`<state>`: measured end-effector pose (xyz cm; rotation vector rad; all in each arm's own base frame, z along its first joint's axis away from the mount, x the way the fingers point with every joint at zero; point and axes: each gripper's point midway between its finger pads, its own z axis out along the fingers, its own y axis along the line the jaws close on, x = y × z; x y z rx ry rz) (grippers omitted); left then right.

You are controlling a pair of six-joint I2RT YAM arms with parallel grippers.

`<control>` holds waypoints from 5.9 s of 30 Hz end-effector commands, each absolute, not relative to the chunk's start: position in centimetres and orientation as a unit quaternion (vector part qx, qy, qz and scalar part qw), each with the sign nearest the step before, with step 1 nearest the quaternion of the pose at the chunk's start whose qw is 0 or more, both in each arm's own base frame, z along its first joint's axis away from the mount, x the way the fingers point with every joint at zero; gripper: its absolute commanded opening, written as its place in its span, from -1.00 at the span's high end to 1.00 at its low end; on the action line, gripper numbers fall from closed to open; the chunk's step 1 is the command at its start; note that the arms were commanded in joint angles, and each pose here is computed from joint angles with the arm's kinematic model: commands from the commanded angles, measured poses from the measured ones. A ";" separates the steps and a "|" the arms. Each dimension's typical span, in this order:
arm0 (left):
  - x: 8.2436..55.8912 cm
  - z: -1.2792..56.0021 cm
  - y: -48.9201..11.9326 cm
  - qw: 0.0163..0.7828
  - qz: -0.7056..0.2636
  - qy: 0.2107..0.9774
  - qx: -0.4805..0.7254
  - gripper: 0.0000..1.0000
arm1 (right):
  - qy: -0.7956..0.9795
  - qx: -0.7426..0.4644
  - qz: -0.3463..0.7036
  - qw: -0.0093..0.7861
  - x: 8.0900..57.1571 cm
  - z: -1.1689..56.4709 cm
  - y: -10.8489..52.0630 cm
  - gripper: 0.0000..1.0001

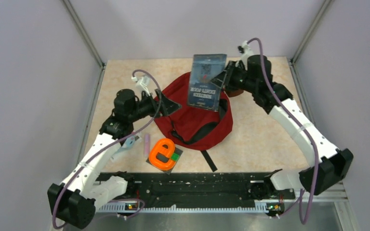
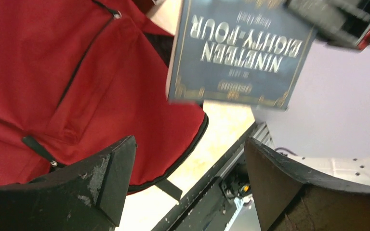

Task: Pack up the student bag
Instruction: Pick up the book from the center of the board, then place the book in the student bag, then zip the student bag at the center of the board.

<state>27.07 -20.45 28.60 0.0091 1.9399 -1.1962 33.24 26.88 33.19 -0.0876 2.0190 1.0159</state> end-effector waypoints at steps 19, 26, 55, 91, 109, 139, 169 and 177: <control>25.6 18.1 -34.0 0.303 -0.398 0.842 0.200 -0.79 | 0.803 0.077 0.161 0.569 29.9 38.0 8.8 1.00; 26.9 15.1 -35.9 0.258 -0.381 0.860 0.221 -0.28 | 0.821 0.065 0.178 0.538 27.9 36.7 9.4 1.00; 33.3 34.9 -29.1 0.465 -0.392 0.789 0.085 1.00 | 0.843 0.123 0.464 0.244 22.7 28.1 22.8 1.00; 31.9 31.2 -29.8 0.338 -0.492 0.789 0.145 1.00 | 0.767 0.263 0.375 0.449 39.5 20.5 25.6 1.00; 32.7 29.0 -27.7 0.363 -0.436 0.817 0.098 1.00 | 0.860 0.109 0.273 0.416 40.5 15.5 28.4 -0.49; 37.6 26.3 -19.2 0.367 -0.396 0.842 0.005 0.83 | 0.900 0.029 0.141 0.412 30.9 22.0 15.6 -0.97; 28.3 14.2 -16.9 0.322 -0.272 0.904 0.070 -0.46 | 0.871 0.050 0.224 0.435 29.7 25.4 17.1 -0.81; 29.2 10.8 -17.7 0.261 -0.266 0.922 0.108 -0.29 | 0.895 0.086 0.273 0.343 28.0 21.3 19.5 -0.76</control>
